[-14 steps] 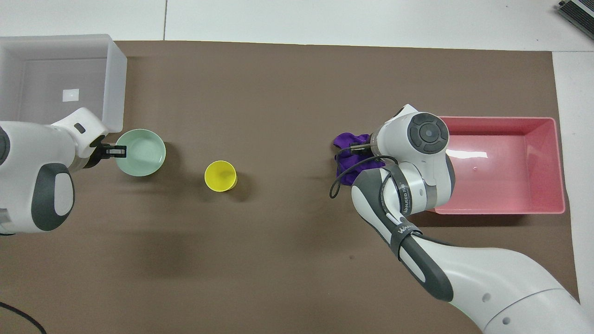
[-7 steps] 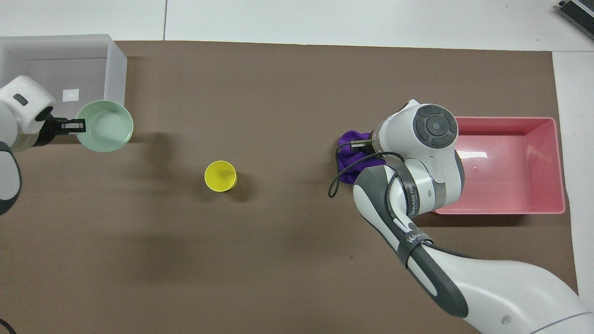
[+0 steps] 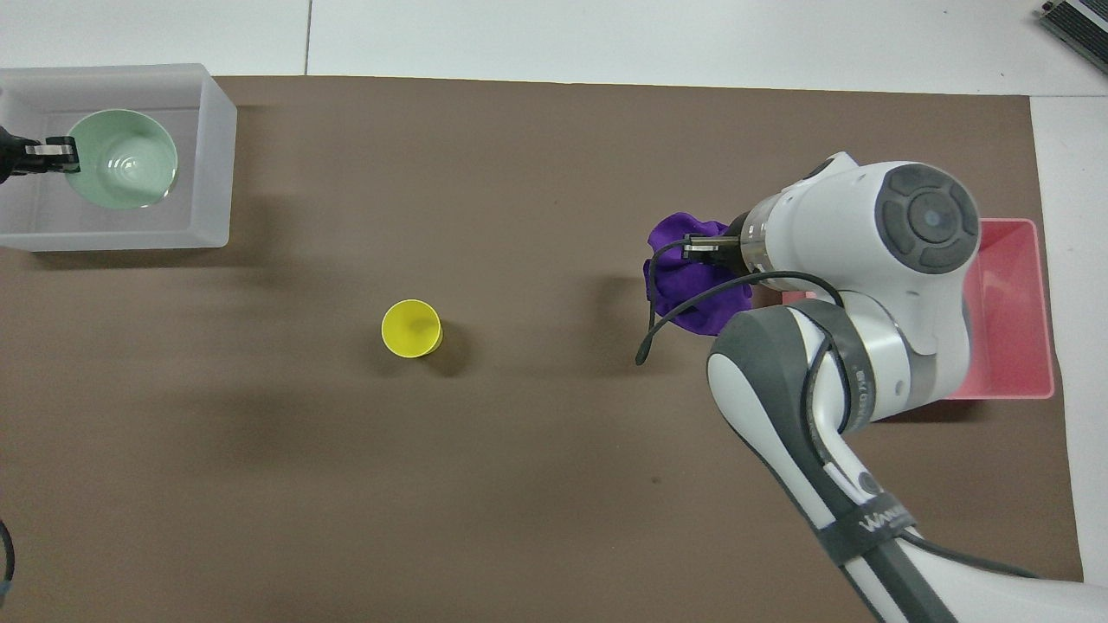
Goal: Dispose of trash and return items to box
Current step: 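Carry the purple cloth into the pink box with the right gripper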
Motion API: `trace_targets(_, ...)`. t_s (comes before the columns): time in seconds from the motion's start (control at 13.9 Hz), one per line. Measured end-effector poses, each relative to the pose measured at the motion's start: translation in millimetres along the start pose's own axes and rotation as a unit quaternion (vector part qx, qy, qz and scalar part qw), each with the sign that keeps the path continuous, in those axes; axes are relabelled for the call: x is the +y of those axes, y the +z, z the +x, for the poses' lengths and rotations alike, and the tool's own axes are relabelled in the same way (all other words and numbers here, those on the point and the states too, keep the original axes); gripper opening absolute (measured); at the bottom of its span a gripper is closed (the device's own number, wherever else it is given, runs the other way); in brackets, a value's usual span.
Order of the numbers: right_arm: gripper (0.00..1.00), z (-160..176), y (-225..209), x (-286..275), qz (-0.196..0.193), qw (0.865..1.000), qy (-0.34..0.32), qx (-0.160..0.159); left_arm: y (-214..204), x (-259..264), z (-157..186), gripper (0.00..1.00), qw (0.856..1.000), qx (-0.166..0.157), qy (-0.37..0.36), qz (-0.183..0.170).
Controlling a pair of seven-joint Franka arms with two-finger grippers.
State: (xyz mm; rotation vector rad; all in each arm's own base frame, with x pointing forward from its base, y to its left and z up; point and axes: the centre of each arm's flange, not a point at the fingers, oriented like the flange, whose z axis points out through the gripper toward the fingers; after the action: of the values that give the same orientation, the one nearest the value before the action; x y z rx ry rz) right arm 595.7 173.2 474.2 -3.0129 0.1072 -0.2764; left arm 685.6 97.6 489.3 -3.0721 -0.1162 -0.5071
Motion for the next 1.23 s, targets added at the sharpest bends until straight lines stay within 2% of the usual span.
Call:
trace_targets(0.29, 0.08, 13, -62, 69, -0.012, 1.0, 0.013, 0.011, 45, -39, 38, 0.03, 1.0, 0.003, -0.024, 0.003)
trace_targets(0.58, 0.08, 21, -80, 166, -0.029, 0.999, -0.01, 0.01, 92, -57, 44, 0.03, 0.999, -0.004, -0.035, 0.001)
trace_targets(0.72, 0.08, 20, -70, 211, -0.037, 0.999, -0.015, 0.0, 106, -66, 43, 0.03, 0.999, 0.001, -0.041, 0.003)
trace_targets(0.94, 0.08, 10, -25, 264, -0.047, 0.999, -0.014, -0.01, 128, -69, 39, 0.03, 0.999, 0.002, -0.043, 0.003)
trace_targets(1.23, 0.08, -10, 43, 284, -0.052, 0.998, -0.002, -0.027, 156, -68, 22, 0.03, 0.999, 0.005, -0.043, 0.005)
